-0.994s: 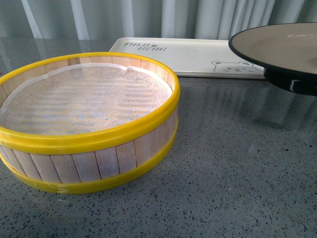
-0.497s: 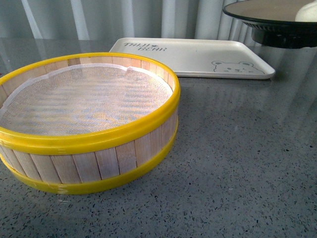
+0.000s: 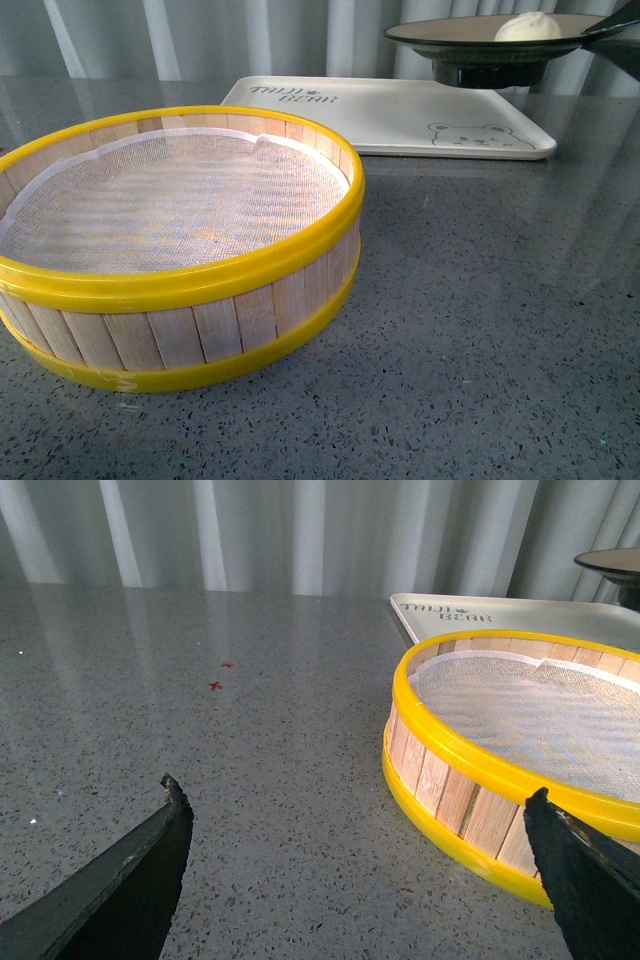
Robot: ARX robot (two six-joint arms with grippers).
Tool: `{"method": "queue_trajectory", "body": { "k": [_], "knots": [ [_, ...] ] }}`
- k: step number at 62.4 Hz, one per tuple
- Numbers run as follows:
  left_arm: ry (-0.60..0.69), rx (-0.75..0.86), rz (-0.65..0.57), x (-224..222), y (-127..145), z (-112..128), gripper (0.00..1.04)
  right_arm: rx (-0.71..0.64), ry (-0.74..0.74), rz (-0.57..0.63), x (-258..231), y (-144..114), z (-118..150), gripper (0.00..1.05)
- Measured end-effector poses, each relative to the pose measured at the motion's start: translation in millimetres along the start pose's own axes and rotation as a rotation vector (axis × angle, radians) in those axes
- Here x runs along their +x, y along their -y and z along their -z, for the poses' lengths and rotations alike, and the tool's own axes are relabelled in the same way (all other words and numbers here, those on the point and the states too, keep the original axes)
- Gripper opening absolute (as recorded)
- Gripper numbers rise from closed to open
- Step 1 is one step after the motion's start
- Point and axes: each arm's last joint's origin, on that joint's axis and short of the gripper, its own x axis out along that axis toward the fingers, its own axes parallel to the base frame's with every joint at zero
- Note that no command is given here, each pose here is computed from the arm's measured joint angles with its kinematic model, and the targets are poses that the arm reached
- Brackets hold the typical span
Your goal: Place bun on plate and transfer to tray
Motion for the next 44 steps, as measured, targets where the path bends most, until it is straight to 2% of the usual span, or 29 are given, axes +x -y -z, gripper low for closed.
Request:
{"method": "queue_trajectory", "body": {
  "k": [27,44],
  "knots": [
    [0.0,0.0,0.0,0.0,0.0,0.0,0.98,0.018,-0.02,0.045,36.0,15.3,0.3,0.02],
    [0.0,0.0,0.0,0.0,0.0,0.0,0.98,0.017,-0.032,0.055,43.3,12.9,6.0,0.02]
  ]
}}
